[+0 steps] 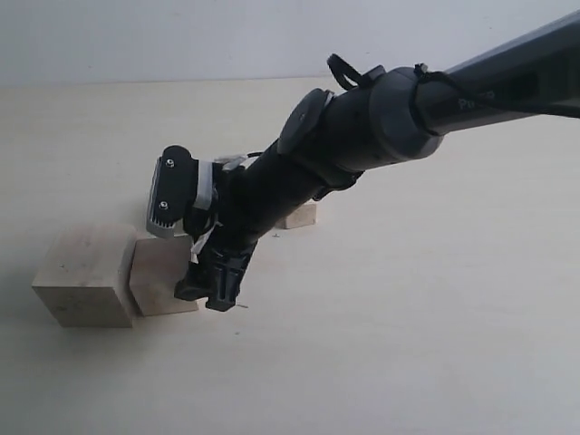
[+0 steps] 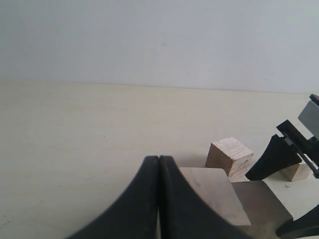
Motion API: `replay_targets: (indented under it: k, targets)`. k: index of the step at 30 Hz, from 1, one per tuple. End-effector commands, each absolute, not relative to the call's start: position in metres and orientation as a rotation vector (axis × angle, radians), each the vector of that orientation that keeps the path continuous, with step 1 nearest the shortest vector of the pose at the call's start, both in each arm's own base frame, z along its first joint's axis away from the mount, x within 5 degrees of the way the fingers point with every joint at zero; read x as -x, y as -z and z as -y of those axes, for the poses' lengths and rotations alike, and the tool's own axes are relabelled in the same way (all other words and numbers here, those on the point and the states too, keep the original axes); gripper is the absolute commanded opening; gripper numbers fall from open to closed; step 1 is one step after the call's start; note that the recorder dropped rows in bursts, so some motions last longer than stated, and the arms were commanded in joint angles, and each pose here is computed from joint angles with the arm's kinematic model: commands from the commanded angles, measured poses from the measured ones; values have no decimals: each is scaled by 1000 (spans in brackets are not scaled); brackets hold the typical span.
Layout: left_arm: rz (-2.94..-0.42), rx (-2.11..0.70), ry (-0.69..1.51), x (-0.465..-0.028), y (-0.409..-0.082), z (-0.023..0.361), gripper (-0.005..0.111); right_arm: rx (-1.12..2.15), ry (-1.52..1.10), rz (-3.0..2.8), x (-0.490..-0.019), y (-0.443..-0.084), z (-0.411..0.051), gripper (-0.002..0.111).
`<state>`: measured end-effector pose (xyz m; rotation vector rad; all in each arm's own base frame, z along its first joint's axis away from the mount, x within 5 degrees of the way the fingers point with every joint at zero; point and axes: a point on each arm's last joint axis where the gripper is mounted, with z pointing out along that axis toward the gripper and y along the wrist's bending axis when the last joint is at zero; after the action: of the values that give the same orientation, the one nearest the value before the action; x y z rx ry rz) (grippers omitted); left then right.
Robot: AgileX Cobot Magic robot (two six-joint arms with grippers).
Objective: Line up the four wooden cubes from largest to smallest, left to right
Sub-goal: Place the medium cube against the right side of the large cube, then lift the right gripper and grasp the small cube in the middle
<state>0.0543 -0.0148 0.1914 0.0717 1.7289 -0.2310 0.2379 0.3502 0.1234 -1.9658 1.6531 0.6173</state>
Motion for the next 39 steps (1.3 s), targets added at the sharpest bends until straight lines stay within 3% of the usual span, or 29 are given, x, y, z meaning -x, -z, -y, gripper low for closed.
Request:
replay_targets:
  k: [1,6,11,21,28,39]
  targets:
    - [-1718,-66,232,-54,-192,15,0,1835,-604,-1631,-239,-167,-349,80]
    - [-1718,-66,232,-54,-192,15,0,1430,-547,-1690,-248,-243,-337,80]
    - [-1718,-66,232,-54,-192,15,0,912,-520,-1804,-268,-272,-325,80]
    - [-1718,-66,232,-54,-192,15,0,960,-608,-2097,-279,-176,-353,80]
    - [-1718,-66,232,-54,-192,15,0,1015,-674,-2146,-287,-155,-374,80]
    - [-1718,-66,232,-54,-192,15,0,1041,-562,-2202,-292,-122,-372,80]
